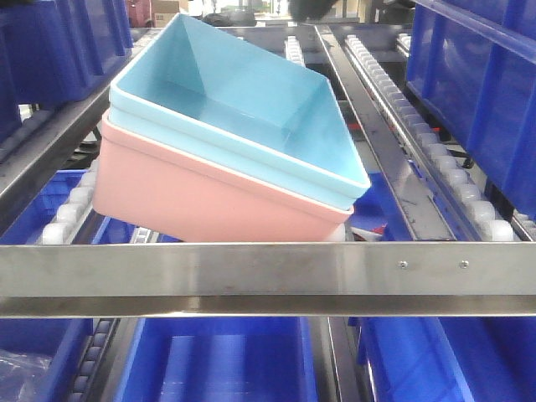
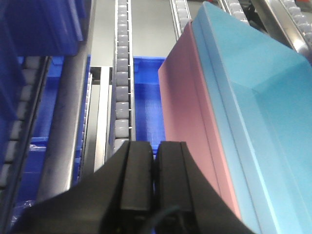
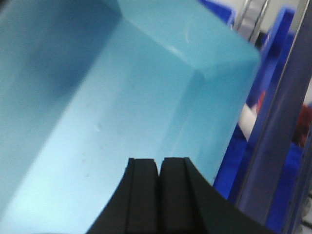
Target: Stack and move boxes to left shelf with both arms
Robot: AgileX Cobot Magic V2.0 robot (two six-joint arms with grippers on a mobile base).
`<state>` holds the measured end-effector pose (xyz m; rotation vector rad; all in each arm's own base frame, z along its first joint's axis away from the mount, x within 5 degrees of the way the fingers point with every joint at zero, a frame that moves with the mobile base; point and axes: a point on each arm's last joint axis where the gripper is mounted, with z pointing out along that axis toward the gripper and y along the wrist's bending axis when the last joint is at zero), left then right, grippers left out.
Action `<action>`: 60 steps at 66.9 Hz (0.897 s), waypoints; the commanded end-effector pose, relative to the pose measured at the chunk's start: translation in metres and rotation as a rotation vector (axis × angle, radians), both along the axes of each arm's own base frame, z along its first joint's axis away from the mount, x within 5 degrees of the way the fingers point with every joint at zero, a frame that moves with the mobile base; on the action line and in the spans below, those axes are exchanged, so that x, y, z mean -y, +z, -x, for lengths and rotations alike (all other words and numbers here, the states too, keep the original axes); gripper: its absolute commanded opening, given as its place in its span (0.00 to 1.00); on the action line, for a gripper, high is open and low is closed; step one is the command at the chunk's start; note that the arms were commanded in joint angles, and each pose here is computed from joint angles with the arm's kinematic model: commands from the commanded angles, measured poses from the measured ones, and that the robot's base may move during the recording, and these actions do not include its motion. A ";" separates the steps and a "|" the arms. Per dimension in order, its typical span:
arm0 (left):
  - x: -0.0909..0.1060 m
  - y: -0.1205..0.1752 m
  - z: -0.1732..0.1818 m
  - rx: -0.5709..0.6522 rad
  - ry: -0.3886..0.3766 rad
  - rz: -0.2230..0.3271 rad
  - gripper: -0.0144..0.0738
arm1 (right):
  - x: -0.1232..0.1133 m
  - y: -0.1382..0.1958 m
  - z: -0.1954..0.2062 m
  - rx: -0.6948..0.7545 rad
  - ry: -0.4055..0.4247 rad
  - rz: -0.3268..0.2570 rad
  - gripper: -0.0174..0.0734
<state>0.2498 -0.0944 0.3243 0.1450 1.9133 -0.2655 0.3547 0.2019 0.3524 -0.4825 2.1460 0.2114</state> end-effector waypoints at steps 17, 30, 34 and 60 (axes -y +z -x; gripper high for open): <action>-0.016 0.046 0.058 0.228 -0.078 0.067 0.15 | 0.061 0.043 0.110 0.318 0.066 -0.176 0.25; -0.016 0.041 0.097 0.284 -0.178 0.088 0.15 | 0.104 0.043 0.183 0.418 0.072 -0.232 0.25; -0.013 0.039 0.110 0.305 -0.246 0.109 0.15 | 0.119 0.039 0.208 0.450 0.070 -0.249 0.25; 0.012 0.024 0.150 0.360 -0.591 0.110 0.15 | 0.178 -0.017 0.306 0.632 0.065 -0.349 0.25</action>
